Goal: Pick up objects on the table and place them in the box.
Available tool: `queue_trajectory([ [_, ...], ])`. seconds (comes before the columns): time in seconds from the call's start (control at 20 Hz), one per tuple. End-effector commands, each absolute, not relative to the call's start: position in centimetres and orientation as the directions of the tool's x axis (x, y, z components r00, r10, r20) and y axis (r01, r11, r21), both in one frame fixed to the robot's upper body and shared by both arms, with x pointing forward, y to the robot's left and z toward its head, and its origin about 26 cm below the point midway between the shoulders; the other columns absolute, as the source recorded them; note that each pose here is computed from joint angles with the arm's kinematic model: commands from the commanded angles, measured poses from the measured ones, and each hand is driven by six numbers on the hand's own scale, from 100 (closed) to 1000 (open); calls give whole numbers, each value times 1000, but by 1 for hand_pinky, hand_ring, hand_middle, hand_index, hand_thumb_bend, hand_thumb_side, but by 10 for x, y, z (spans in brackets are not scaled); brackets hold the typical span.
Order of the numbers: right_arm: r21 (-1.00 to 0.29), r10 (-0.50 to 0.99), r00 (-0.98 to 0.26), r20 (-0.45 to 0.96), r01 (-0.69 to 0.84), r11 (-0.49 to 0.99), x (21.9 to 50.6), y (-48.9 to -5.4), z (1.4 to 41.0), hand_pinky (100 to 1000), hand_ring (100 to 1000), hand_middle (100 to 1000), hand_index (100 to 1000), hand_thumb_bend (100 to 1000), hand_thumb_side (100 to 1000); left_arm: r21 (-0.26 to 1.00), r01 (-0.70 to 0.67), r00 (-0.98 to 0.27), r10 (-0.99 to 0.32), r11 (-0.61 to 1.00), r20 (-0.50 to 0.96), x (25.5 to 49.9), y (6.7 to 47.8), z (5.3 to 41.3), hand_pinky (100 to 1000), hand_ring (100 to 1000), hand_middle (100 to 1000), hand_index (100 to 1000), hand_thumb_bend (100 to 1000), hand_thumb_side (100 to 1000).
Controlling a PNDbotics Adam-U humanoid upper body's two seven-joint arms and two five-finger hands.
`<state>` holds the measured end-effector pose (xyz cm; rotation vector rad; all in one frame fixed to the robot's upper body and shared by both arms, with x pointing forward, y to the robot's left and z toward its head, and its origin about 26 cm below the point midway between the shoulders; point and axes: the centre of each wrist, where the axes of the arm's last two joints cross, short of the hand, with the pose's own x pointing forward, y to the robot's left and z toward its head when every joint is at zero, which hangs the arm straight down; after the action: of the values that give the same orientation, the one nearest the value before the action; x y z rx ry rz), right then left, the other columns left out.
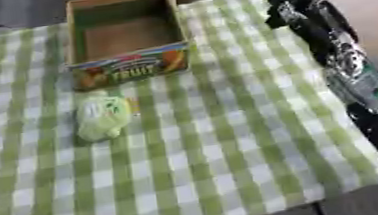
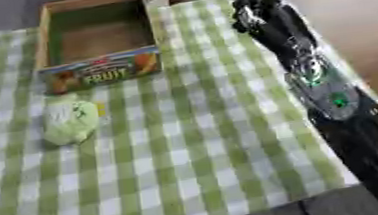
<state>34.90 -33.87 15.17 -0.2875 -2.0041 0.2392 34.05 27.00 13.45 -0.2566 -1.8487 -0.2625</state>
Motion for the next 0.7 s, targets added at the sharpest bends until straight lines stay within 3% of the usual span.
queue_trajectory([
  [0.05, -303, 318, -440, 840, 106, 947, 349, -344, 161, 653, 604, 564, 707, 100, 590, 104, 303, -330, 2, 947, 944, 342, 276, 150, 650, 775, 753, 689, 207, 265],
  [0.4, -304, 318, -441, 839, 103, 947, 349, -343, 161, 653, 604, 564, 707, 100, 590, 254, 296, -396, -124, 921, 910, 348, 281, 172, 648, 779, 757, 691, 181, 207],
  [0.7, -304, 315, -443, 839, 99, 948, 350, -342, 162, 653, 604, 564, 708, 100, 587, 463, 299, -495, -280, 834, 823, 360, 280, 202, 650, 781, 760, 703, 223, 119],
])
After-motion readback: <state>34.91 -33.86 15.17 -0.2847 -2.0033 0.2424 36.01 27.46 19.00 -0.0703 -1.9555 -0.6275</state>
